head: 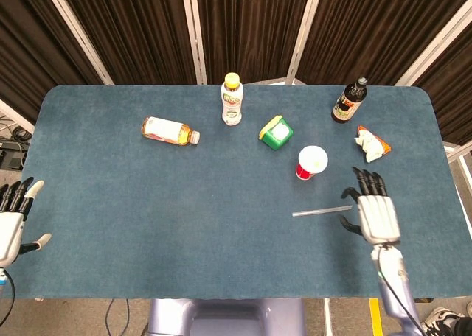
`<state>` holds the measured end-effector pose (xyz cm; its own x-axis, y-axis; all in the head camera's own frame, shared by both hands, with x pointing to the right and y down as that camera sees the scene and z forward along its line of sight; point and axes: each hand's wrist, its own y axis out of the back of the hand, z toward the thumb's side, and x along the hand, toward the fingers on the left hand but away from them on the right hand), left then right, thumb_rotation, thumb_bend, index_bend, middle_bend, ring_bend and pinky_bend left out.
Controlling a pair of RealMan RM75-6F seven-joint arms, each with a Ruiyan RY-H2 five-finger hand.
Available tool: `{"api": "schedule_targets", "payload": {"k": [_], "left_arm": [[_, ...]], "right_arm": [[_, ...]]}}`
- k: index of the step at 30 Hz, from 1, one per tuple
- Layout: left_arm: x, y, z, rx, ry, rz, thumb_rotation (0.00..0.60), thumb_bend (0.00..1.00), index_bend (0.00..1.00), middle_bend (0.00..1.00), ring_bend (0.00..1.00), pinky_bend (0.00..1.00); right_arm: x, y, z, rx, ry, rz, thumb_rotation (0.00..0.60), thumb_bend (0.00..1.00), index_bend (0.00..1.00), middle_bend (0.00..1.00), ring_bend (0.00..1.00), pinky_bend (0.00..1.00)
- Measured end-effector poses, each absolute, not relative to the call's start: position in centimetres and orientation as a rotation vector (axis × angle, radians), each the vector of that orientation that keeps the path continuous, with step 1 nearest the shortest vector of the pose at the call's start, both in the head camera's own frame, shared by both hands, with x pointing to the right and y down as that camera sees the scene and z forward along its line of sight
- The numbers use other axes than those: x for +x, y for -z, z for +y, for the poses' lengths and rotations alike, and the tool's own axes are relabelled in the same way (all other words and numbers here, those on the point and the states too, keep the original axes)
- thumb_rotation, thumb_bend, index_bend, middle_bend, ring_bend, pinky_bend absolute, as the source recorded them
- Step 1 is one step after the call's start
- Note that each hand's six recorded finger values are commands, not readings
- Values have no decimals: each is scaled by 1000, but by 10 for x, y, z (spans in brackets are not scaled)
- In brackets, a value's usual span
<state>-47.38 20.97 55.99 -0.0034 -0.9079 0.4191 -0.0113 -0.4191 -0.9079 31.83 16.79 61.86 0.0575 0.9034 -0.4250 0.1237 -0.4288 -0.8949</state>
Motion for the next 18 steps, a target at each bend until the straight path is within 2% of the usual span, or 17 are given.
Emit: {"api": "schedule_targets", "payload": {"k": [11, 18], "left_arm": [[-474, -560, 209, -1528, 1519, 985, 600, 43, 0, 0, 0, 0], [-474, -560, 209, -1527, 1520, 984, 600, 45, 0, 0, 0, 0]], "right_arm": [[294, -671, 155, -1664, -1552, -990, 600, 247, 448, 57, 0, 0], [293, -690, 156, -1671, -1605, -999, 600, 257, 461, 57, 0, 0]]}}
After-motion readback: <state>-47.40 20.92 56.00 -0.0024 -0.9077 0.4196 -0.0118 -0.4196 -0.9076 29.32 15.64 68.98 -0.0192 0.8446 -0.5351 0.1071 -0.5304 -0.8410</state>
